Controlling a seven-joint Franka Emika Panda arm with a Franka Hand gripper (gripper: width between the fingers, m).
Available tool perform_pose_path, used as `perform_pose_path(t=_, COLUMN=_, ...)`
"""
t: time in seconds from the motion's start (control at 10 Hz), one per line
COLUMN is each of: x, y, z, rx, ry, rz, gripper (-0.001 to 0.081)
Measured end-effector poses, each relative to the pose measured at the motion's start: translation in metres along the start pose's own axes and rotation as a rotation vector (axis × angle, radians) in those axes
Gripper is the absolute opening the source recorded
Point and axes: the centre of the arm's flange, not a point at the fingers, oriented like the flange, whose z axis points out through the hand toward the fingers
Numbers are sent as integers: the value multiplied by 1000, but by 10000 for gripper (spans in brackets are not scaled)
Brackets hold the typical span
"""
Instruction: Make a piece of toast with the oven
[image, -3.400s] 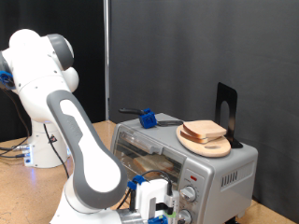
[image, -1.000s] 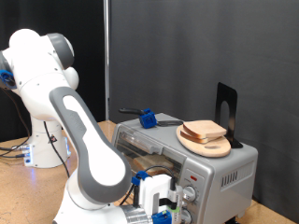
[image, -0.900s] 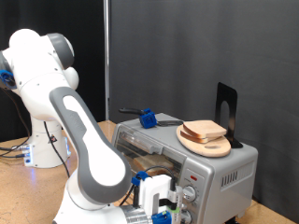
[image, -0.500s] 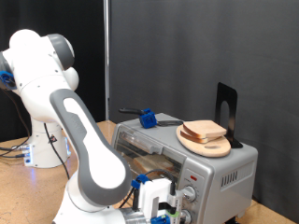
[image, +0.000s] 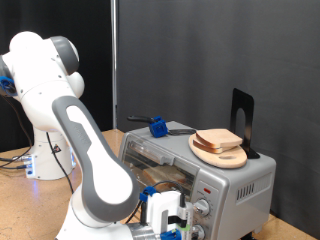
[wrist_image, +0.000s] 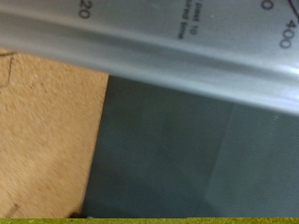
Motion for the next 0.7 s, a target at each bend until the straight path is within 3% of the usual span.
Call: perform_pose_path(t=0.7, x=-3, y=15, z=1, rx=168, ry=7, rz=-223, gripper=91)
